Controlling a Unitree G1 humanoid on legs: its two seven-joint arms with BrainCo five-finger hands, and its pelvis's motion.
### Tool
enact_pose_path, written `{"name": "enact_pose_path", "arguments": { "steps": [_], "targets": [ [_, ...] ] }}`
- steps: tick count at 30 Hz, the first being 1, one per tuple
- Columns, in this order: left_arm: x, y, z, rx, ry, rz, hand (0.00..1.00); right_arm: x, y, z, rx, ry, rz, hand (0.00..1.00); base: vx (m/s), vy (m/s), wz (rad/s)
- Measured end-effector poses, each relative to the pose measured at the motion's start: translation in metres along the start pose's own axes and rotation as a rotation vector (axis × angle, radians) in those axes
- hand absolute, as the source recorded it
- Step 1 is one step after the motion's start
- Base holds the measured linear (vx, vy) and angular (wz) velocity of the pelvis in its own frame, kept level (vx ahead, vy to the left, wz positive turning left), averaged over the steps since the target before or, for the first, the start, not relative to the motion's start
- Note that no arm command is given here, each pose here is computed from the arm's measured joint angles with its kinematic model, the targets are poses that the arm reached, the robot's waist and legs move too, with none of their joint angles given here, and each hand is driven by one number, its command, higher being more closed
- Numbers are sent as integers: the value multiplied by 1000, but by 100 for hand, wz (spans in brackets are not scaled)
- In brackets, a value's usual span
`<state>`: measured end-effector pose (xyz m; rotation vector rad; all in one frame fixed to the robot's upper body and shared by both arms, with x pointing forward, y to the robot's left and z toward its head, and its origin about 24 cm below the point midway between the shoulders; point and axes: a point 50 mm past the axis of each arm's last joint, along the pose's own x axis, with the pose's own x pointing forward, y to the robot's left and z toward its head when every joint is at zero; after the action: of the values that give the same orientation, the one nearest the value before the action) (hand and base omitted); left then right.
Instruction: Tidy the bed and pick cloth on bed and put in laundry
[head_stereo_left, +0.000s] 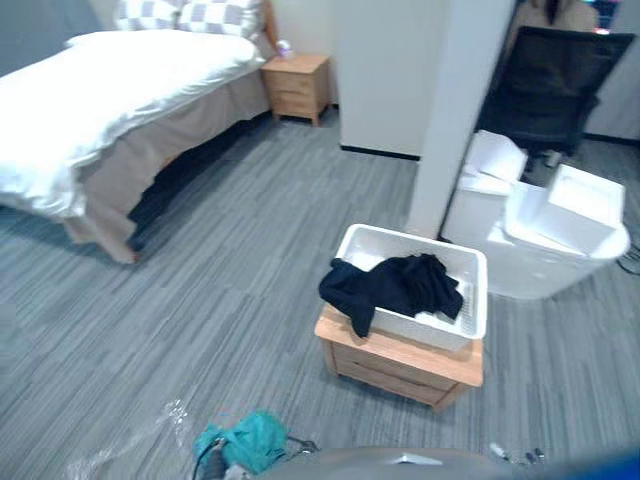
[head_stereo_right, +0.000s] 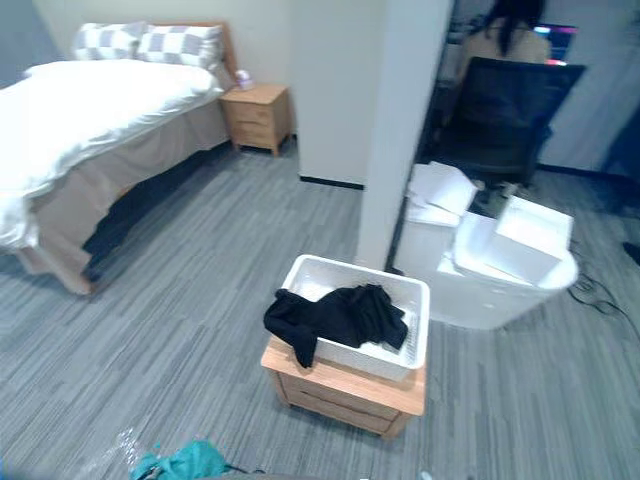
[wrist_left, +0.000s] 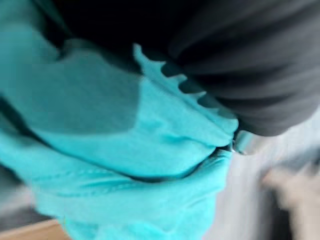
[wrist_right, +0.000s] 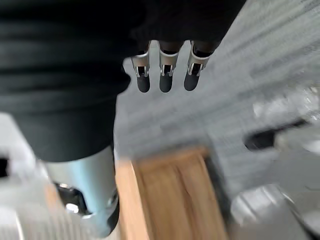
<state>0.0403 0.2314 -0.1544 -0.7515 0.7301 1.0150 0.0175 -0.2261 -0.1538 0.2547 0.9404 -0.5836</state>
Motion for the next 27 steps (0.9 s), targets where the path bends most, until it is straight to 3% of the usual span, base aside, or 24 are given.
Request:
{"name": "enact_pose_path", "arguments": {
  "steps": [5, 9, 10, 11, 14, 16, 19, 22, 27],
  "targets": [
    [-1, -24, 52, -253, -327, -146, 100, 14, 50, 17, -142, 17, 208, 0, 202, 62, 52],
    [-5, -54, 111, -289, -597, -316, 100, 15, 59, 15, -118, 68, 222, 0, 150, -6, -1],
    [-12, -69, 151, -302, -732, -392, 100, 15, 58, 13, -121, 74, 218, 0, 111, -50, -32],
    [-20, -81, 191, -281, -857, -439, 100, 15, 55, 15, -133, 64, 218, 0, 82, -45, -37],
    [-47, -106, 245, -225, -1049, -535, 100, 14, 40, 15, -174, 35, 203, 0, 41, -37, -44],
    [-82, -136, 281, -92, -1239, -646, 100, 5, 15, 6, -191, 24, 163, 0, 43, -33, -52],
    [-125, -166, 302, 31, -1444, -771, 100, -5, -1, -7, -197, 35, 137, 0, 21, -47, -60],
    [-155, -186, 313, 165, -1626, -795, 100, -9, -5, -6, -196, -13, 121, 0, -11, -74, -56],
    [-196, -227, 296, 348, -1797, -928, 100, -11, -16, -4, -167, -58, 68, 0, -51, -61, -35]
  ]
}}
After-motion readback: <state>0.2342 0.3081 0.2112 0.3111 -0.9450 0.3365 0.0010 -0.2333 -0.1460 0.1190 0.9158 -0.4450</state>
